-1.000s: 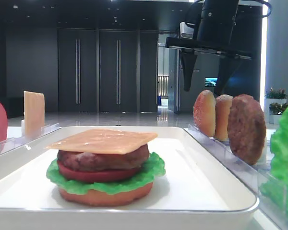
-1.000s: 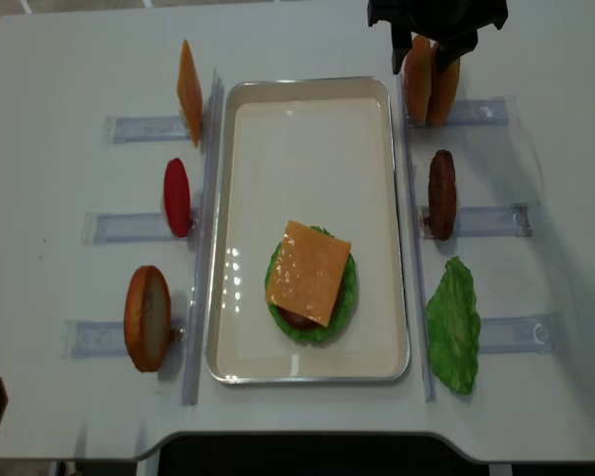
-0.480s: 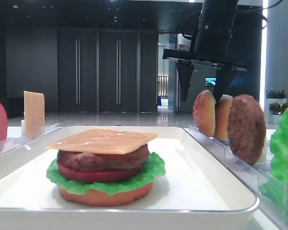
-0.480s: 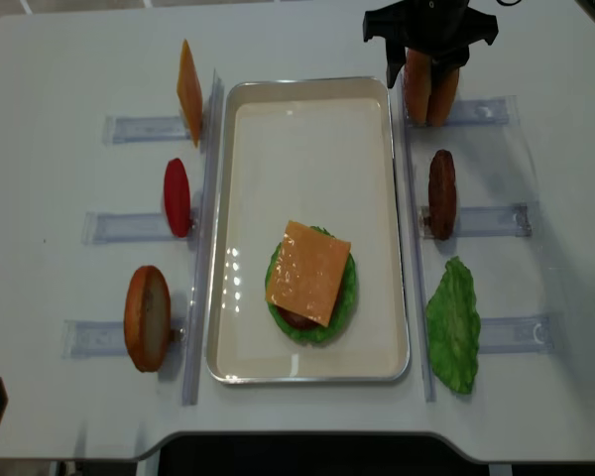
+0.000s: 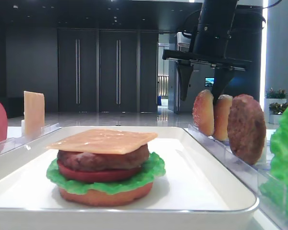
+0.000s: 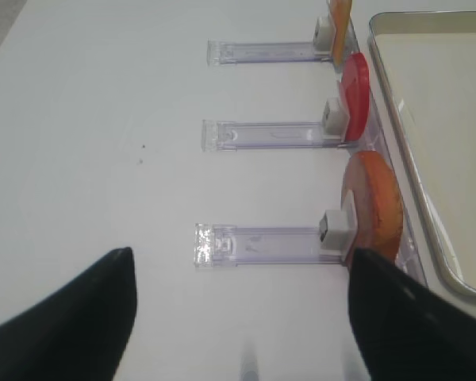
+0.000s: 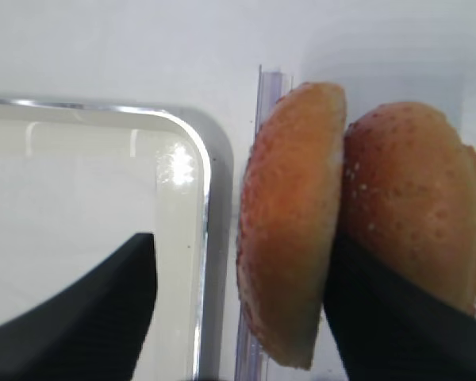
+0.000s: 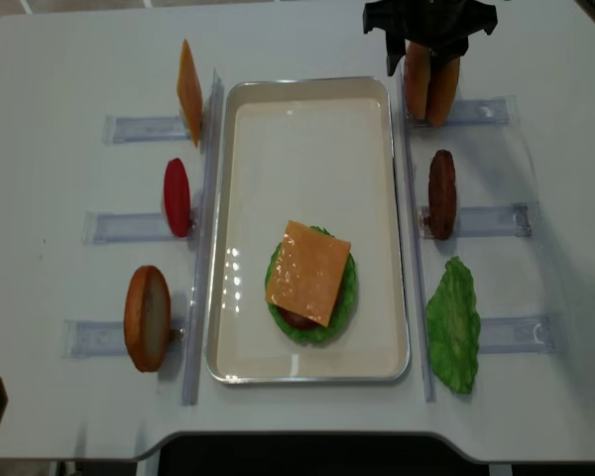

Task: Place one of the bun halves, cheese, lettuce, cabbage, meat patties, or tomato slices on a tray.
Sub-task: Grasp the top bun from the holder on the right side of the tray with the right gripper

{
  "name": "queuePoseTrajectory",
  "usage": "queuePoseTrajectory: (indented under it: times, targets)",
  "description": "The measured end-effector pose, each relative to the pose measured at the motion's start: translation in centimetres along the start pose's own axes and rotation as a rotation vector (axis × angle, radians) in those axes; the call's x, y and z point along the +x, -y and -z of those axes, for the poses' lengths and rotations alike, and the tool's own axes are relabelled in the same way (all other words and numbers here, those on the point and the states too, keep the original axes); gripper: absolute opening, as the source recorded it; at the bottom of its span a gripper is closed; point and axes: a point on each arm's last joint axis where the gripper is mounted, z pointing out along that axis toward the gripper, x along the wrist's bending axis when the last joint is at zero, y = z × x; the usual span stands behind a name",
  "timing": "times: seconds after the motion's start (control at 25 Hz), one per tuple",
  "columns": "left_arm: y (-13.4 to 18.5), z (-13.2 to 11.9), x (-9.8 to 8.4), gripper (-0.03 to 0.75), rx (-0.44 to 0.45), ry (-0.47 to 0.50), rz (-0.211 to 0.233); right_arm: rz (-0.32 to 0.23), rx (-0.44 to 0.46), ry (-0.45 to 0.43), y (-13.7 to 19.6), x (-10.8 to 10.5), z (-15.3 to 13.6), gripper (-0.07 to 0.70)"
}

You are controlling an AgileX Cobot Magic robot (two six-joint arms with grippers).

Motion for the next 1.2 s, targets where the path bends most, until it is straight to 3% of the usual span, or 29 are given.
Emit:
queuePoseTrajectory:
  times: [0.12,0.36,0.44,1.2]
  targets:
    - [0.00,0.00,0.00,0.636,0.000,0.000,0.000,0.006,-0.006,0.011,-0.05,-0.10,0.00,0.396]
    - [0.00,0.00,0.00,0.636,0.000,0.000,0.000,0.020,-0.012,0.041,-0.12,-0.37,-0.03,0.234]
    - [0.00,0.00,0.00,0.636,0.000,0.000,0.000,0.020,-0.012,0.041,-0.12,-0.37,-0.03,0.213]
    - [0.00,0.00,0.00,0.636,0.000,0.000,0.000,0.022,-0.015,0.038,-0.14,-0.35,-0.05,0.190]
